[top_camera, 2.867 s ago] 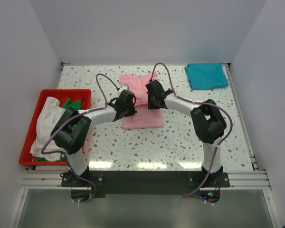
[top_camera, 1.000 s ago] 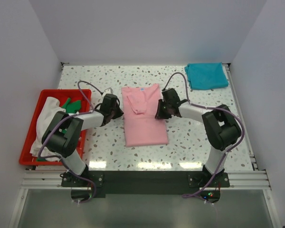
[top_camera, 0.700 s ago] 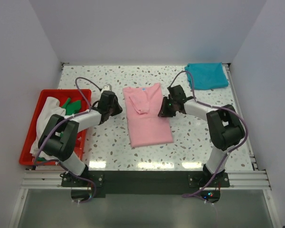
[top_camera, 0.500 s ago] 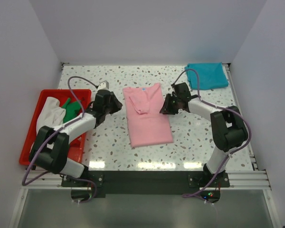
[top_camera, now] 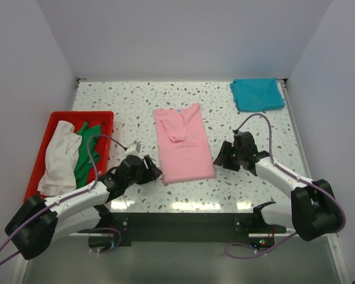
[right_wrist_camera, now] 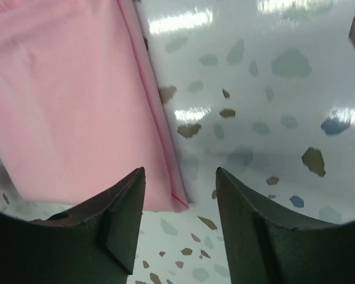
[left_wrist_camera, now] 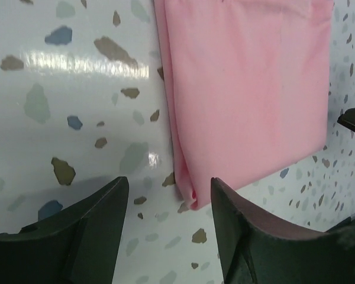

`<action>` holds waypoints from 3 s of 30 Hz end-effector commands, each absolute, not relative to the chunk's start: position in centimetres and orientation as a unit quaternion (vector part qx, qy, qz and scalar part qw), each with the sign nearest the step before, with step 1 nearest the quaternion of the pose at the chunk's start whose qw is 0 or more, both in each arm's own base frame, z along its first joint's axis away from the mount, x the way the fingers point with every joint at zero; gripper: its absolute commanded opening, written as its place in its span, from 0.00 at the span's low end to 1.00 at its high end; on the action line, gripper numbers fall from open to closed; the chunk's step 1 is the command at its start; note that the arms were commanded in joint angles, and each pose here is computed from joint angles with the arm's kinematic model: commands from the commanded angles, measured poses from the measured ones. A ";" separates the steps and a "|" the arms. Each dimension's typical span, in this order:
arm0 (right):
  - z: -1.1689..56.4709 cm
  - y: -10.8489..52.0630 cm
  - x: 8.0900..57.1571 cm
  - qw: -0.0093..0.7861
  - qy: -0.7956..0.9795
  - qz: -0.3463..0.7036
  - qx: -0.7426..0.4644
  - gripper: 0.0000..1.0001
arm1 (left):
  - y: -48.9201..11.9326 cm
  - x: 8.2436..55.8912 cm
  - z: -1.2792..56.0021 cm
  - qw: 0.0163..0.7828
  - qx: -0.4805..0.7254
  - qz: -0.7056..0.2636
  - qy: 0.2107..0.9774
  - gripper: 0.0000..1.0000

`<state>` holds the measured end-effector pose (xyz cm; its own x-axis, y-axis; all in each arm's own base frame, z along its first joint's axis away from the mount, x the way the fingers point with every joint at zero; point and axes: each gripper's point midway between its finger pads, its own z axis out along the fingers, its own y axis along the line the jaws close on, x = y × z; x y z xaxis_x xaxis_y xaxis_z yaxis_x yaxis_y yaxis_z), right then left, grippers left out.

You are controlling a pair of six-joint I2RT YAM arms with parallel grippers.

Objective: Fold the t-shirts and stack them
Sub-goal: Fold the tshirt

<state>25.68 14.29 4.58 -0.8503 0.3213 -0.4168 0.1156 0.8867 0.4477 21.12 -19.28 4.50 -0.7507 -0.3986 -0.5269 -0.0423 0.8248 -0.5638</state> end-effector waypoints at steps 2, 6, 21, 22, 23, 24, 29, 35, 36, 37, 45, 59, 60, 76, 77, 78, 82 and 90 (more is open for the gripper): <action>3.9 14.1 23.7 0.262 0.933 0.207 0.135 0.59 | -20.4 19.2 3.8 0.314 -0.153 -0.318 0.881 0.63; 3.6 14.3 22.8 0.260 0.931 0.214 0.144 0.60 | -20.8 18.2 3.1 0.305 -0.152 -0.339 0.877 0.65; 0.9 15.9 20.9 0.241 0.936 0.203 0.155 0.52 | -21.0 16.5 -0.4 0.263 -0.189 -0.295 0.899 0.50; 0.8 15.9 20.9 0.240 0.936 0.203 0.156 0.51 | -21.0 16.6 -0.4 0.263 -0.191 -0.295 0.899 0.50; 0.8 16.1 20.9 0.241 0.936 0.205 0.155 0.51 | -21.0 16.5 -0.7 0.262 -0.189 -0.289 0.901 0.49; 0.6 16.1 20.9 0.238 0.937 0.203 0.156 0.50 | -21.1 16.4 -0.7 0.261 -0.187 -0.289 0.902 0.49; 0.7 16.2 21.1 0.239 0.937 0.203 0.156 0.42 | -21.7 16.8 -0.9 0.261 -0.179 -0.282 0.906 0.43; 1.5 16.3 21.2 0.245 0.935 0.209 0.150 0.21 | -22.4 17.2 -0.5 0.264 -0.171 -0.282 0.906 0.19; 1.7 16.6 21.2 0.243 0.935 0.214 0.146 0.17 | -22.5 17.3 -0.4 0.264 -0.168 -0.283 0.907 0.15; 1.8 16.6 21.2 0.243 0.935 0.216 0.144 0.12 | -22.8 17.5 0.0 0.267 -0.161 -0.285 0.907 0.11; 3.9 17.2 19.8 0.238 0.932 0.247 0.115 0.00 | -23.7 16.7 1.9 0.263 -0.130 -0.288 0.911 0.00; 7.4 17.8 11.8 0.232 0.921 0.306 0.064 0.00 | -23.3 9.8 4.6 0.246 -0.110 -0.291 0.918 0.00; 7.6 17.6 11.9 0.237 0.921 0.302 0.065 0.00 | -23.3 9.7 5.2 0.246 -0.109 -0.290 0.918 0.00; 16.2 16.9 14.8 0.323 0.904 0.277 0.044 0.00 | -24.1 12.2 13.8 0.321 -0.117 -0.319 0.884 0.00; 16.5 16.9 15.2 0.328 0.903 0.274 0.044 0.00 | -24.0 12.4 14.2 0.326 -0.119 -0.318 0.882 0.00; 16.4 17.1 15.5 0.327 0.905 0.267 0.043 0.00 | -24.2 12.8 15.1 0.335 -0.117 -0.322 0.878 0.00; 17.4 18.0 17.3 0.343 0.903 0.257 0.040 0.00 | -24.0 16.4 16.6 0.357 -0.122 -0.310 0.873 0.00; 20.7 19.3 23.6 0.366 0.897 0.245 0.039 0.00 | -25.7 22.3 18.9 0.374 -0.101 -0.316 0.866 0.00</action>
